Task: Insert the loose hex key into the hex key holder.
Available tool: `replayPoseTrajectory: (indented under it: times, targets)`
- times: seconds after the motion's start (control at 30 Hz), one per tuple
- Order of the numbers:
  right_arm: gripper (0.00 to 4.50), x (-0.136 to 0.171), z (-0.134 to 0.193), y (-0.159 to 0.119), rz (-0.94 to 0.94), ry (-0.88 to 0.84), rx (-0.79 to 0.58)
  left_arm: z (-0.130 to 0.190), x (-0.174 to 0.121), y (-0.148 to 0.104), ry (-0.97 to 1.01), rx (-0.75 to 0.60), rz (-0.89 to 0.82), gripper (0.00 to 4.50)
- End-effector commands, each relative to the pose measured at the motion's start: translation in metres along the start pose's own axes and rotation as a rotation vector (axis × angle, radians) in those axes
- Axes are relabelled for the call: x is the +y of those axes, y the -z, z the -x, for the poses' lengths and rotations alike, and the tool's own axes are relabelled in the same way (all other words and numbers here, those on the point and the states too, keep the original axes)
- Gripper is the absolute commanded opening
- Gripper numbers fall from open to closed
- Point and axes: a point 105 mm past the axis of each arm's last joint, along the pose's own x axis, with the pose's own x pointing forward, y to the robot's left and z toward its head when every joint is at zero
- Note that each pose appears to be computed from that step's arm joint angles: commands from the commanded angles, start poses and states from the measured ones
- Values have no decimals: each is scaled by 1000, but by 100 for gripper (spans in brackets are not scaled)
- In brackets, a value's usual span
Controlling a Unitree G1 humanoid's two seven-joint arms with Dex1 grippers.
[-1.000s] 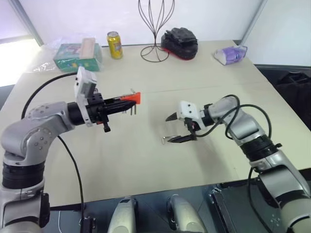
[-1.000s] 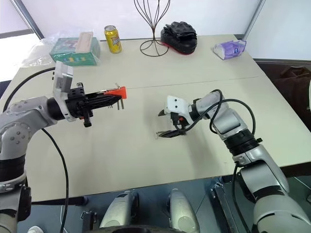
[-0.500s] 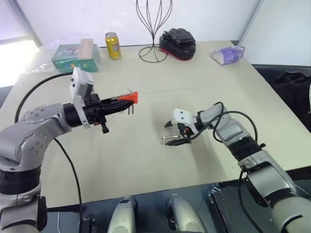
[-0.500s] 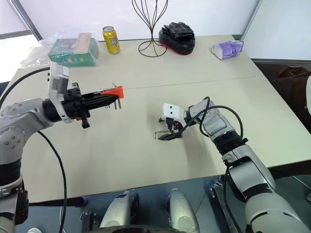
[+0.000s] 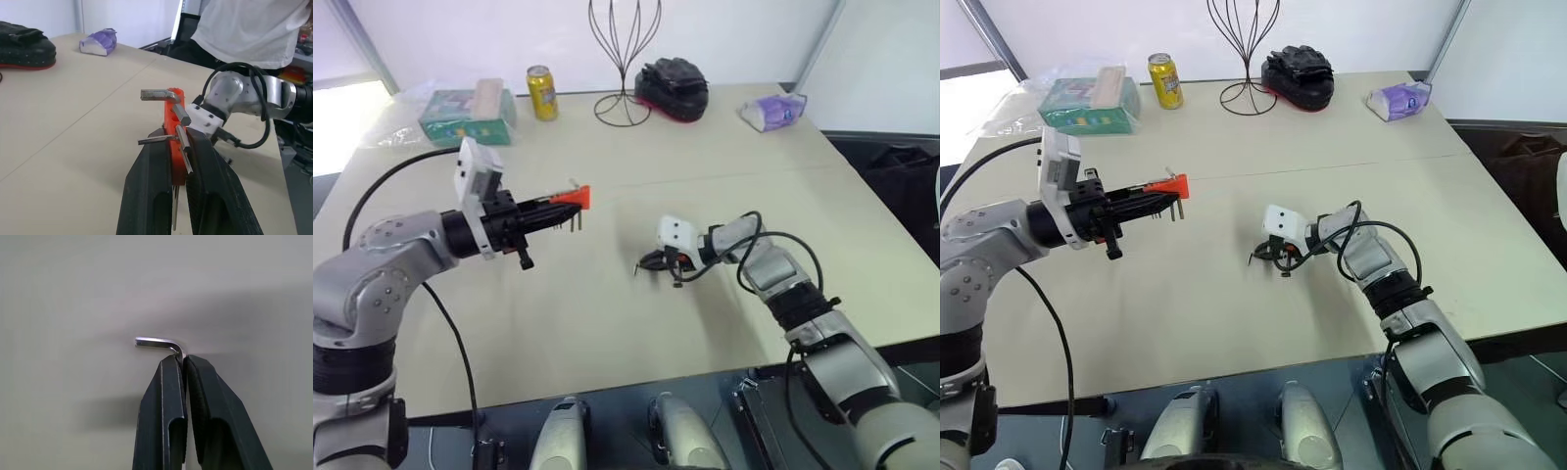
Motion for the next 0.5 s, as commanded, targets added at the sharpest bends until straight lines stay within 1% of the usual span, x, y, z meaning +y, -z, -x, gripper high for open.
replayPoseTrajectory:
  times: [0.03, 0.1, 0.17, 0.23, 0.33, 0.5]
  targets:
    - [10, -56, 30, -59, 14, 419, -291, 0, 3, -11, -24, -50, -45, 0]
    - [10, -72, 46, -76, -3, 573, -385, -1, 4, -12, -31, -59, -46, 0]
    - [10, -86, 71, -102, -18, 737, -532, -4, 5, -13, -32, -69, -46, 0]
    - [10, -89, 87, -121, -60, 800, -646, -8, 6, -14, -31, -78, -48, 0]
    - [10, -83, 94, -145, -164, 781, -775, -13, 8, -15, -28, -86, -53, 0]
    - [10, -58, 89, -178, -285, 608, -916, -21, 12, -19, -21, -103, -57, 0]
